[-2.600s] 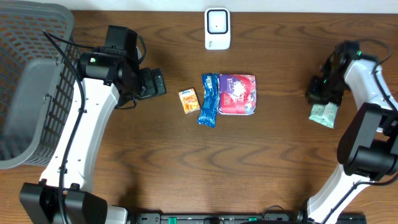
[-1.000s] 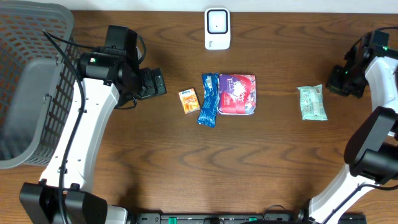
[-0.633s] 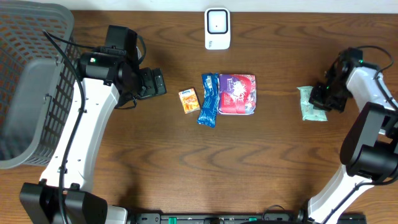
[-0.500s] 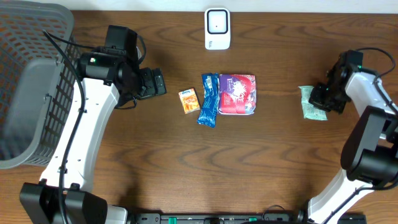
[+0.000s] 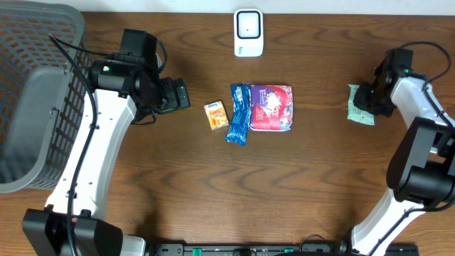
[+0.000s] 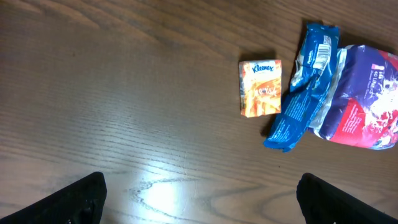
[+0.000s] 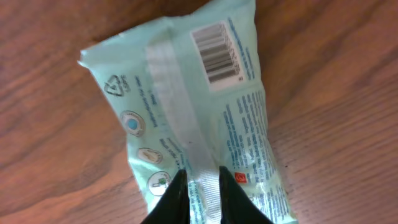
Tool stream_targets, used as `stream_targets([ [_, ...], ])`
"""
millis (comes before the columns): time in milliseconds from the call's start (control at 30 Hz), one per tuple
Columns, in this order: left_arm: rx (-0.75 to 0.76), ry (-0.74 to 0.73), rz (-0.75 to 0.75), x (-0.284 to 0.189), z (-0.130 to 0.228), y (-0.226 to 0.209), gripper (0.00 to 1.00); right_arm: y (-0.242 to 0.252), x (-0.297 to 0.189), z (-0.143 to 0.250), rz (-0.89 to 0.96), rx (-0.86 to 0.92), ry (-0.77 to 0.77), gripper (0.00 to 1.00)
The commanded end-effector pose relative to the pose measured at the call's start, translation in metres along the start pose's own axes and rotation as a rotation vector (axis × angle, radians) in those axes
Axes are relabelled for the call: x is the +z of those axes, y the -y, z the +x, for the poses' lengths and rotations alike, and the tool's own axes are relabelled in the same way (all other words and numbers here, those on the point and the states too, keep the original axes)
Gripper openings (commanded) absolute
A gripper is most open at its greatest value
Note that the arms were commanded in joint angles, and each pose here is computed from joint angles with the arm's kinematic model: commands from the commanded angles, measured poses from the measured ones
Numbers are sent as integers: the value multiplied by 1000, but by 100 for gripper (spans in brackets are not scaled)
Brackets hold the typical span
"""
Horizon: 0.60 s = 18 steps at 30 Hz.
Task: Scan the item barcode
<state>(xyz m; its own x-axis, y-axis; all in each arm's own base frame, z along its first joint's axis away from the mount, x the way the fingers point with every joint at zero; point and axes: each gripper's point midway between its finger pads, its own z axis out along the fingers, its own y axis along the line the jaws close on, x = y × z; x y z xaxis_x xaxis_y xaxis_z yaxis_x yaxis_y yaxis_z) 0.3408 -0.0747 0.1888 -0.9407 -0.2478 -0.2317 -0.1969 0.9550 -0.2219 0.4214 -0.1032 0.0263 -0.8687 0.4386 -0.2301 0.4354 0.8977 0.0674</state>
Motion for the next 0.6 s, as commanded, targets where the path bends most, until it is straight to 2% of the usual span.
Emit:
stream_targets([
  [0,2,2,-11,0,-2,-3,98,-6,-24,-19,7,-22,12,12],
  [200,2,2,-11,0,-2,-3,98,-2,-34,-7,26,-50,-56,15],
  [400,2,2,-11,0,-2,-3,98,33,-23,9,205,15,-83,13],
  [567,2,2,-11,0,-2,-3,98,41,-1,17,205,38,-66,13],
])
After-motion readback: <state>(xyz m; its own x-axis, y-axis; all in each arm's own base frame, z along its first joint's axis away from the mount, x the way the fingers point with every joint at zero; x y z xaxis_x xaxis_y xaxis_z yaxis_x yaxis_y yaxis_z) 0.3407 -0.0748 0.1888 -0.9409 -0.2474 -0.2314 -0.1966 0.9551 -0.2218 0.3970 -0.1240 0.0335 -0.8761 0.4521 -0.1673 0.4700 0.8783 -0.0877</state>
